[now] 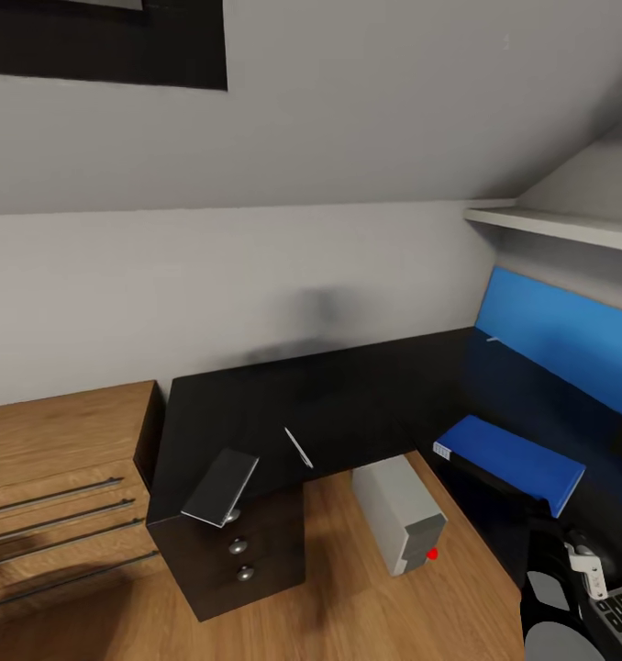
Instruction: In the bedroom, organize the workspace by keeping the computer under the desk, ensuring the monitor is on the desk, placing the keyboard on the desk next to the monitor, placing the mouse on the desk next to the keyboard, moving the folder from the swivel chair onto the desk next to the mouse, stacking the notebook on top of the folder with the pen on top of the notebook, and positioning the swivel chair next to the desk.
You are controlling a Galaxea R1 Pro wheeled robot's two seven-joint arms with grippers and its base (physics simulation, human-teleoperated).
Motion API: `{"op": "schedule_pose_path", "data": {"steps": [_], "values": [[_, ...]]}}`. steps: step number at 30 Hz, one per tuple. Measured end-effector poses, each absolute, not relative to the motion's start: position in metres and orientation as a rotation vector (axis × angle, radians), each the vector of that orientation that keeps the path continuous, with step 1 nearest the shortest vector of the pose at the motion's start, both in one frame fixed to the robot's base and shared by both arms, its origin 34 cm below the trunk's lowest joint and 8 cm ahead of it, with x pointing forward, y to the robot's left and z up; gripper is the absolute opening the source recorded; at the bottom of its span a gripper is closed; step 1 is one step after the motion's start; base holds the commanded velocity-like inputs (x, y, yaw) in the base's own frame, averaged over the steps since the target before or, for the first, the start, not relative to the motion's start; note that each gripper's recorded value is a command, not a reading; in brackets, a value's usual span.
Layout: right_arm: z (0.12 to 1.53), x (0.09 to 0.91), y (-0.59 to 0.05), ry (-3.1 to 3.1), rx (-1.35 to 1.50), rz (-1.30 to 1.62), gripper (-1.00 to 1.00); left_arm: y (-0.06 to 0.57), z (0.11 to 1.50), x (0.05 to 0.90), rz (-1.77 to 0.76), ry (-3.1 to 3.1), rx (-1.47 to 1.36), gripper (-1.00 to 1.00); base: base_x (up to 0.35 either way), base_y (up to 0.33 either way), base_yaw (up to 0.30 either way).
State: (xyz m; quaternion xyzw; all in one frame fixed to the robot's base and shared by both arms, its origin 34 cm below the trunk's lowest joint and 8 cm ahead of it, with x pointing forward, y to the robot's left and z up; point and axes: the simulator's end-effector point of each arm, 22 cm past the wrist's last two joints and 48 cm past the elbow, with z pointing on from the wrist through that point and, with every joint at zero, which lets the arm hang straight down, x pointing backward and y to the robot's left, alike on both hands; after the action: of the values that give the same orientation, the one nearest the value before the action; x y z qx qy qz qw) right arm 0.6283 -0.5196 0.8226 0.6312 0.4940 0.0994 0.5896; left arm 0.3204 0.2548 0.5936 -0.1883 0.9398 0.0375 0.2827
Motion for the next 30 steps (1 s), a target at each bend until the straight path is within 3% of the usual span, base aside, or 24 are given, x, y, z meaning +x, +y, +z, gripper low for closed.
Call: {"op": "schedule_pose_path", "data": {"steps": [30], "values": [[0.795, 0.628, -0.524, 1.105, 1.505, 0.237, -1.0, 0.255, 0.566, 0.325, 0.102, 2.516, -0.501, 1.0, 0.0, 0.0, 0.0]]}}
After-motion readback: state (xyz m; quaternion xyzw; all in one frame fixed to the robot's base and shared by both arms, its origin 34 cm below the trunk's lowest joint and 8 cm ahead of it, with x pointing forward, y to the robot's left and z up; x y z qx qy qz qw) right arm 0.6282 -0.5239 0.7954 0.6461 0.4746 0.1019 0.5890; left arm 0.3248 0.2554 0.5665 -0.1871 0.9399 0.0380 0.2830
